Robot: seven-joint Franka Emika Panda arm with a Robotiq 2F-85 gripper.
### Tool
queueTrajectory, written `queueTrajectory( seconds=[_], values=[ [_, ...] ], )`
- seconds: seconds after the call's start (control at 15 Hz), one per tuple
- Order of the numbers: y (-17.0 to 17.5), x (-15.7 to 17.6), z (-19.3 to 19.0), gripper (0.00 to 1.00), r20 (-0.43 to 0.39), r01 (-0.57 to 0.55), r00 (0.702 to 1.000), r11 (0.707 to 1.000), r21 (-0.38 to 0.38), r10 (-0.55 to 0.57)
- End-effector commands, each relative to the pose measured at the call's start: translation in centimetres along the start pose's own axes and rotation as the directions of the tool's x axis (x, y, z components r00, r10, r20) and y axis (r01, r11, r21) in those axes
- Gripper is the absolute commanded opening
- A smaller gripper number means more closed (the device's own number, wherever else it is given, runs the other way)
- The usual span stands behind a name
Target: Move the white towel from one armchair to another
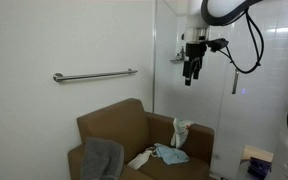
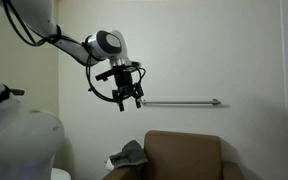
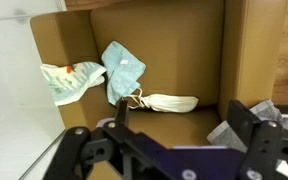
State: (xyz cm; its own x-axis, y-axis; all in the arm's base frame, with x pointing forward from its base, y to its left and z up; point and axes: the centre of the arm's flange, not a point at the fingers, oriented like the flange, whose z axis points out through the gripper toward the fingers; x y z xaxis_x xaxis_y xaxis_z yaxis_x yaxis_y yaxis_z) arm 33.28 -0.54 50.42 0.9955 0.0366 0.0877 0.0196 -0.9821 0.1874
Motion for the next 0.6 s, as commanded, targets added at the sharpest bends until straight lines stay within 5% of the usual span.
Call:
queueTrajectory(
  seconds=[0.0,0.4,0.53],
  values=[
    [0.0,0.0,0.0,1.00,0.000,0.000,1.000,1.000,0.000,0.000],
    [0.0,0.0,0.0,1.00,0.000,0.000,1.000,1.000,0.000,0.000],
    [-1.8,2.5,-2.8,1.00,-0.006,-0.036,0.999,0.999,0.006,0.036]
  ],
)
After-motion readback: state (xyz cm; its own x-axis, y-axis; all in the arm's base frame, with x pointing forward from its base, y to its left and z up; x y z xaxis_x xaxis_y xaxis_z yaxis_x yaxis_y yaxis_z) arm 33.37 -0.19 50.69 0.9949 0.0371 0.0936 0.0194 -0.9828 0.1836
